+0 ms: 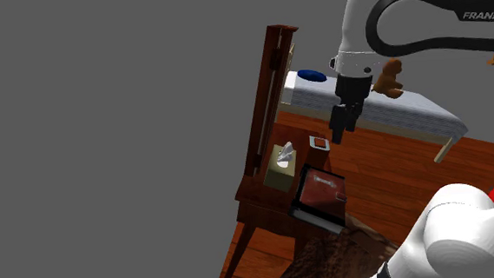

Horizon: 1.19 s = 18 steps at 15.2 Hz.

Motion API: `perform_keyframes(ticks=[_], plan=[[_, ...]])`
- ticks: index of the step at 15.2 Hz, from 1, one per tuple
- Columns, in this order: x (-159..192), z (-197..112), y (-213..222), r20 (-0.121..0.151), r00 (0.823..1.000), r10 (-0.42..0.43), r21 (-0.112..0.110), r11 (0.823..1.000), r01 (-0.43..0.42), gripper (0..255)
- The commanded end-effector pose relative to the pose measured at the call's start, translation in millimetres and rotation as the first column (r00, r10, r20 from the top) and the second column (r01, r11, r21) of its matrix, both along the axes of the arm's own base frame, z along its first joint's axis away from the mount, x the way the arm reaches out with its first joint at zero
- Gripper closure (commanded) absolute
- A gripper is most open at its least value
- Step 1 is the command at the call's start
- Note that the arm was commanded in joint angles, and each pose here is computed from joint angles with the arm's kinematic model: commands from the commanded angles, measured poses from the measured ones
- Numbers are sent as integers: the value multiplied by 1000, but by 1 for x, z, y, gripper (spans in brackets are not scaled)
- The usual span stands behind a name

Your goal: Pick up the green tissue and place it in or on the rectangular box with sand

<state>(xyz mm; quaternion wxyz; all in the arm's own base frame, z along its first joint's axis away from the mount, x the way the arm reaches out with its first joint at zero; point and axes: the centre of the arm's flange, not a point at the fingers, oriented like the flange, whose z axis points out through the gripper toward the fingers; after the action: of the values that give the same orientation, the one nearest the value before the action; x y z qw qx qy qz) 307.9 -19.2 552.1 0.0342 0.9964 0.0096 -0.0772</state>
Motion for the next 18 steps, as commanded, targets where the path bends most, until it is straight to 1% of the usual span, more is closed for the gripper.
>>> perform_keyframes(ticks=[1, 5, 9, 13, 17, 18], plan=[[0, 0, 0, 0, 1000, 0, 0, 1000, 0, 0], [17, -35, -39, 88, 996, -18, 112, 994, 8, 0], [37, -73, -75, 173, 984, -45, 222, 975, 6, 0], [60, -112, -106, 253, 964, -82, 329, 944, -6, 0], [86, -153, -134, 326, 937, -126, 431, 902, -28, 0], [91, -161, -139, 340, 931, -136, 450, 892, -34, 0]])
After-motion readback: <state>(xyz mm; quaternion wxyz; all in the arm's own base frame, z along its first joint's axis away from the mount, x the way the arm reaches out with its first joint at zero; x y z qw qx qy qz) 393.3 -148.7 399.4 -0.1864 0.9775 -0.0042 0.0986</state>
